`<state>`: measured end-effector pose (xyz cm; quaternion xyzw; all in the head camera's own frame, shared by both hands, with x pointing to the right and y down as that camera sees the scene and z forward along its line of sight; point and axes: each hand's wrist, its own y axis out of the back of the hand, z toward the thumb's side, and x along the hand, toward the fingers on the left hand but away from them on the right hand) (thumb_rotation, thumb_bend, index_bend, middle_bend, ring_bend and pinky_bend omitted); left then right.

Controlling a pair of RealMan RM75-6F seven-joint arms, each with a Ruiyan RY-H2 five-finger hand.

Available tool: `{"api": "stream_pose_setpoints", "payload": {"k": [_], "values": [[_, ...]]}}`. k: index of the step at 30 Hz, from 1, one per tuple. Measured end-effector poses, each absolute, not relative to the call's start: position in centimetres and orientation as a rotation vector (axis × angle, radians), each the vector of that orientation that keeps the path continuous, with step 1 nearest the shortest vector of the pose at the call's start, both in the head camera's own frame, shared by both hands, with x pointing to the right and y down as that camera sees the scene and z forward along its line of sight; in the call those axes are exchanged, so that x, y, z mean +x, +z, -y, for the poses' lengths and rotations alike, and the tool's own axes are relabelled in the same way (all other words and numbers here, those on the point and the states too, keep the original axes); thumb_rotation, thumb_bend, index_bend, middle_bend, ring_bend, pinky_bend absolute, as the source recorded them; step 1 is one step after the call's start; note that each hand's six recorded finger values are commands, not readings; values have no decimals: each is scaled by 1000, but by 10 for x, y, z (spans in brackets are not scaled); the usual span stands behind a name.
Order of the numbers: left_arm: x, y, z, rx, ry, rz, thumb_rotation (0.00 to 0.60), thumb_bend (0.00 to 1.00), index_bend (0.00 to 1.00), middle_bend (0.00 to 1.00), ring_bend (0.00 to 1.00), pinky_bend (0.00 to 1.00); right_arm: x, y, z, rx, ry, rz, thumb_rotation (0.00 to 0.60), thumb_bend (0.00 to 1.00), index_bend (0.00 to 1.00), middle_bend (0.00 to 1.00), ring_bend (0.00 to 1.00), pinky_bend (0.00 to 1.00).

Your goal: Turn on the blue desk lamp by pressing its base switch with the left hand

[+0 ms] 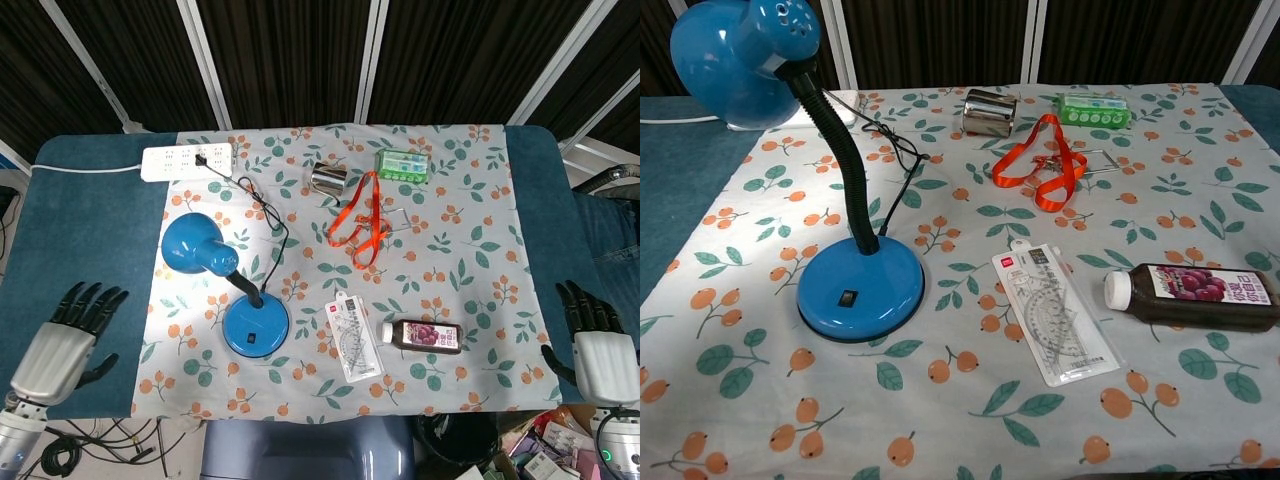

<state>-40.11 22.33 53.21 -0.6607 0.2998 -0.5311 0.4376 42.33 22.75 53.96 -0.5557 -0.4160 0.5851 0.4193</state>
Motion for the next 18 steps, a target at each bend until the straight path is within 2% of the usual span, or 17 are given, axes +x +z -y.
{"api": "stream_pose_setpoints", "payload": {"k": [9, 18], "values": [[-452, 541, -222, -1508, -1429, -929, 600, 235, 36, 82, 2, 31, 426, 538, -226, -1389, 1469, 1057, 600, 162, 4, 56, 119, 161], [-468, 545, -217, -1497, -1459, -978, 600, 235, 35, 79, 2, 31, 425, 539, -227, -1394, 1466, 1051, 600, 162, 4, 56, 119, 161]]}}
